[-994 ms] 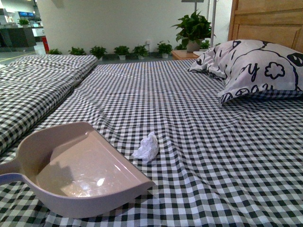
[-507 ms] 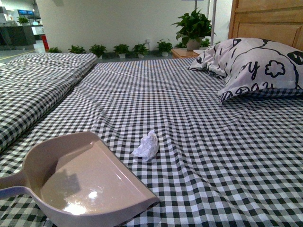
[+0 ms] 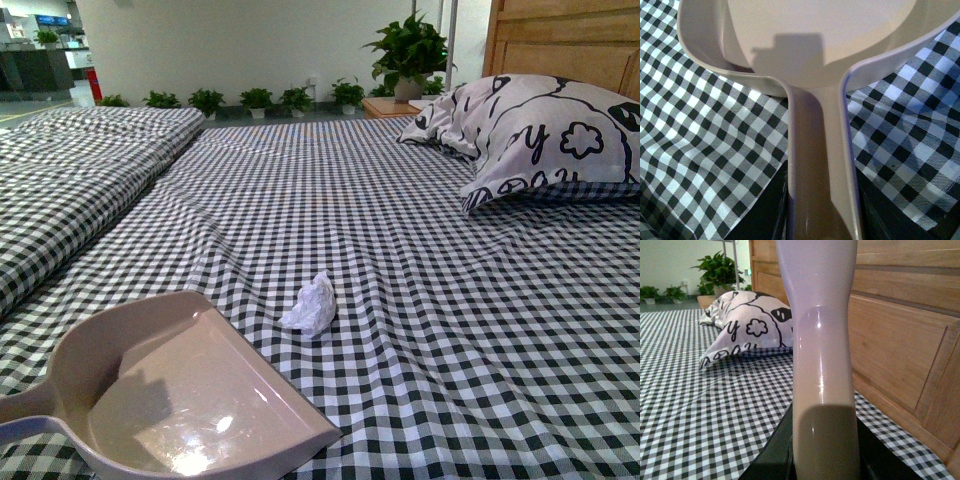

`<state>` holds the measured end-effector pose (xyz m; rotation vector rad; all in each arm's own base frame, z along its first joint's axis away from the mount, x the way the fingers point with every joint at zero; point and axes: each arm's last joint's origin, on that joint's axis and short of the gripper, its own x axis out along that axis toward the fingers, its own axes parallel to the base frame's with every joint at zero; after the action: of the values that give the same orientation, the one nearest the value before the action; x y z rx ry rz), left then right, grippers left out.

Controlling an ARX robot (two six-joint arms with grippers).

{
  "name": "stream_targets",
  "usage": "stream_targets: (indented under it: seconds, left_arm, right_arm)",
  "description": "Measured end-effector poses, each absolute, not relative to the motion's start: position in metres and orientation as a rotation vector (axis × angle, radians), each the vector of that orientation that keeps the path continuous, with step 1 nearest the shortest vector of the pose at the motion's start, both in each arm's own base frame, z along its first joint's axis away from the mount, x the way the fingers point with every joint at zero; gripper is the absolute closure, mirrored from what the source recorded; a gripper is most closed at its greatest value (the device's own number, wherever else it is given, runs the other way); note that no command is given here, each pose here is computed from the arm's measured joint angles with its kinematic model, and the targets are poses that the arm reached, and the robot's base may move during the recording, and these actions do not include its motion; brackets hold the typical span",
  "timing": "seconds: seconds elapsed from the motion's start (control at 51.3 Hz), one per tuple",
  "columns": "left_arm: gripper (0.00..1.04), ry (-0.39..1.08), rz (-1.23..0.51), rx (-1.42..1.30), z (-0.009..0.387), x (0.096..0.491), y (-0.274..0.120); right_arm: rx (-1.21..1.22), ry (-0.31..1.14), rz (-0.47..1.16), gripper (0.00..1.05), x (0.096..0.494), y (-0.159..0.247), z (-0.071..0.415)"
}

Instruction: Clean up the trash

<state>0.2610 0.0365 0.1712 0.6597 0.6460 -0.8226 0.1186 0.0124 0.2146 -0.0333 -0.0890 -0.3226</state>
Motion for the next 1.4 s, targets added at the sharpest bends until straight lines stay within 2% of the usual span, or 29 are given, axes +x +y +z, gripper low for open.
stream_targets:
  seconds: [0.156, 0.273, 0.39, 0.604, 0.663, 0.799, 0.877, 1.189, 1.404]
  left_arm:
    - [0.77, 0.646, -0.823, 0.66, 0.171, 0.261, 0.036]
    - [0.77, 0.646, -0.823, 0.661, 0.171, 0.261, 0.036]
    - [0.77, 0.646, -0.824, 0.661, 0.171, 0.261, 0.036]
    - [0.77, 0.646, -0.825, 0.661, 0.171, 0.261, 0.036]
    - [0.77, 0.646, -0.825, 0.661, 0.171, 0.261, 0.036]
    - [0.77, 0.646, -0.825, 0.661, 0.171, 0.261, 0.036]
    - [0.77, 0.646, -0.825, 0.661, 0.171, 0.261, 0.036]
    - [0.77, 0.646, -0.825, 0.662, 0.171, 0.261, 0.036]
    - [0.77, 0.646, -0.826, 0.662, 0.171, 0.261, 0.036]
  right_arm:
    - [-0.036, -0.083, -0.322, 0.85, 0.119, 0.012, 0.214]
    - [-0.123, 0.16, -0.261, 0.85, 0.128, 0.015, 0.22]
    - [-0.196, 0.267, -0.181, 0.85, 0.151, 0.021, 0.226]
    - [-0.279, 0.217, -0.028, 0.85, 0.216, 0.043, 0.244]
    - [-0.261, 0.184, 0.08, 0.85, 0.247, 0.06, 0.244]
    - [-0.284, 0.178, 0.155, 0.85, 0.285, 0.083, 0.229]
    - [-0.366, 0.229, 0.189, 0.85, 0.309, 0.1, 0.202]
    - [-0.536, 0.299, 0.199, 0.85, 0.35, 0.133, 0.151]
    - [-0.604, 0.392, 0.236, 0.85, 0.355, 0.149, 0.124]
